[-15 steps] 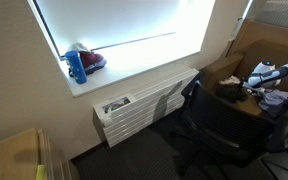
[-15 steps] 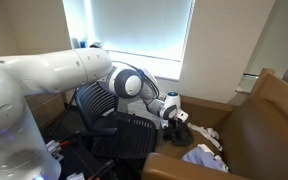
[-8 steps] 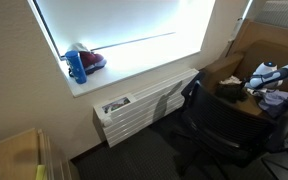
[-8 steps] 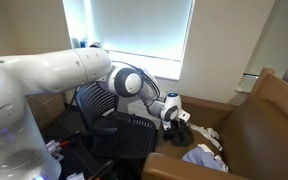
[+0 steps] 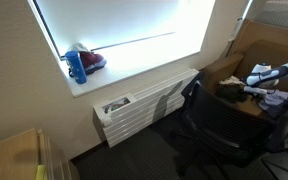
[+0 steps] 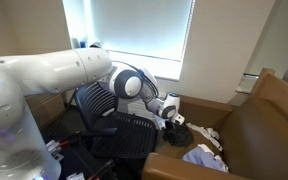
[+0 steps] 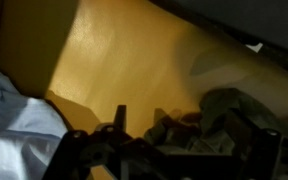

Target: Put the black cloth on the seat of the black chair

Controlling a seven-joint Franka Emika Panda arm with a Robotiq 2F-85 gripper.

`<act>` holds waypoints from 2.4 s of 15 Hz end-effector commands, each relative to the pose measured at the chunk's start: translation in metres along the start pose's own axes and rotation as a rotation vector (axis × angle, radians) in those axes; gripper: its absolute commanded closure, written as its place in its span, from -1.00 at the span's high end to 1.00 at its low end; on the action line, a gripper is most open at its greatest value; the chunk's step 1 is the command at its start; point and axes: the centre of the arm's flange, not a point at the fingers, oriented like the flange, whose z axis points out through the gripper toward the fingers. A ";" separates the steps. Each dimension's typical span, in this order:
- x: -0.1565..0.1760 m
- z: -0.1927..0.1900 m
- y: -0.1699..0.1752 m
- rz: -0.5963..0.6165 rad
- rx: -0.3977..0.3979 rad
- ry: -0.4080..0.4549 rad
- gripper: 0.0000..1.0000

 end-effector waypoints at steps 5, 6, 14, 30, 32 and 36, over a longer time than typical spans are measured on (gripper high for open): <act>0.001 -0.003 0.004 -0.022 0.054 0.107 1.00; 0.006 -0.001 0.002 -0.030 0.078 0.151 1.00; 0.025 0.025 0.003 -0.008 0.096 0.166 0.05; -0.005 -0.095 -0.027 -0.085 0.121 -0.144 -0.98; -0.018 -0.139 -0.042 -0.108 0.077 -0.165 -0.98; -0.053 -0.222 -0.065 -0.050 -0.084 -0.159 -0.98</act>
